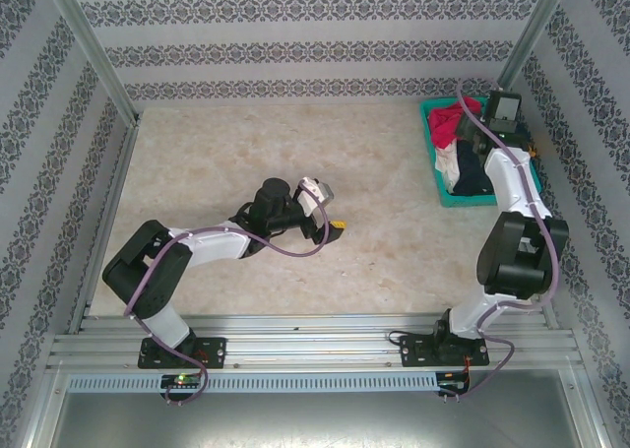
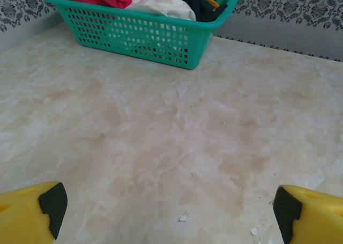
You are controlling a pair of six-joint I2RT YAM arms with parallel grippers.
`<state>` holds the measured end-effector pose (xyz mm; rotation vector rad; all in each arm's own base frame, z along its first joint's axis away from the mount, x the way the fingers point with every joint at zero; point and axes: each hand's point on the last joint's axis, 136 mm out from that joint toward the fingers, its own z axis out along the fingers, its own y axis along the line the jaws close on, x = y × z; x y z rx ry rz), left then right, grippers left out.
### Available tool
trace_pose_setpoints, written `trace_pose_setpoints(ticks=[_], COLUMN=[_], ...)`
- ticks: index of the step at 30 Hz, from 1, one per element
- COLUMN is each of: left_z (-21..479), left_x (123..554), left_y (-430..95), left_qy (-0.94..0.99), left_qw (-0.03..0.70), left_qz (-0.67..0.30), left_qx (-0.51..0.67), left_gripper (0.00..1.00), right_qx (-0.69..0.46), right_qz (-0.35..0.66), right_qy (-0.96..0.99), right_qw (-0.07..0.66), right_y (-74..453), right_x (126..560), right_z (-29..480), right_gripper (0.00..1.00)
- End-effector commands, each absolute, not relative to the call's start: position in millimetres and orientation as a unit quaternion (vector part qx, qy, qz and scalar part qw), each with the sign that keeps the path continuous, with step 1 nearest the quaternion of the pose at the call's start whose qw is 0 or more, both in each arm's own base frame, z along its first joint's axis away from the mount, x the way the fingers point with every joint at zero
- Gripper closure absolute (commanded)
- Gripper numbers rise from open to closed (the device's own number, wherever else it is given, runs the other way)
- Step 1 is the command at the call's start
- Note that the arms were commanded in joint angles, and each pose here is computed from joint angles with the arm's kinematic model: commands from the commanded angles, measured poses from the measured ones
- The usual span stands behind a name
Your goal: Fold and stack the t-shirts
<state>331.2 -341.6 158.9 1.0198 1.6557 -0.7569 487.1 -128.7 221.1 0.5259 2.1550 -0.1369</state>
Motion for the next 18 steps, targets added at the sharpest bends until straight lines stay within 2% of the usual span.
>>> trace_pose_setpoints(ticks=[1, 7, 8, 10, 12, 14, 18], left_z=[176.2, 171.3, 172.2, 173.2, 172.9, 172.2, 174.8], left_x=[329.1, 330.1, 330.4, 330.8, 331.8, 332.1, 333.9], left_y=[-353.5, -352.4, -352.3, -352.1, -351.1, -350.4, -351.1], left_qy=[0.660, 0.665, 0.664, 0.664, 0.666, 0.668, 0.665], left_qw=[0.520, 0.518, 0.519, 0.520, 0.522, 0.522, 0.527], left_qz=[-0.336, -0.331, -0.331, -0.331, -0.328, -0.326, -0.324], left_qx=[0.425, 0.425, 0.424, 0.422, 0.420, 0.419, 0.419], left_gripper=[0.00, 0.00, 0.00, 0.00, 0.00, 0.00, 0.00], right_qx=[0.231, 0.223, 0.228, 0.243, 0.259, 0.263, 0.263], right_qz=[-0.045, -0.028, -0.040, -0.060, -0.058, -0.059, -0.070], right_qy=[0.877, 0.886, 0.889, 0.887, 0.879, 0.869, 0.836], right_qw=[0.419, 0.405, 0.396, 0.389, 0.396, 0.414, 0.477], right_y=[-130.5, -127.7, -132.2, -141.3, -144.6, -144.1, -144.9], right_x=[494.1, 512.3, 511.9, 508.5, 504.4, 500.3, 487.6], right_z=[202.5, 192.8, 188.5, 182.0, 181.7, 193.0, 245.4], right_gripper=[0.24, 0.26, 0.30, 0.50, 0.80, 1.00, 1.00])
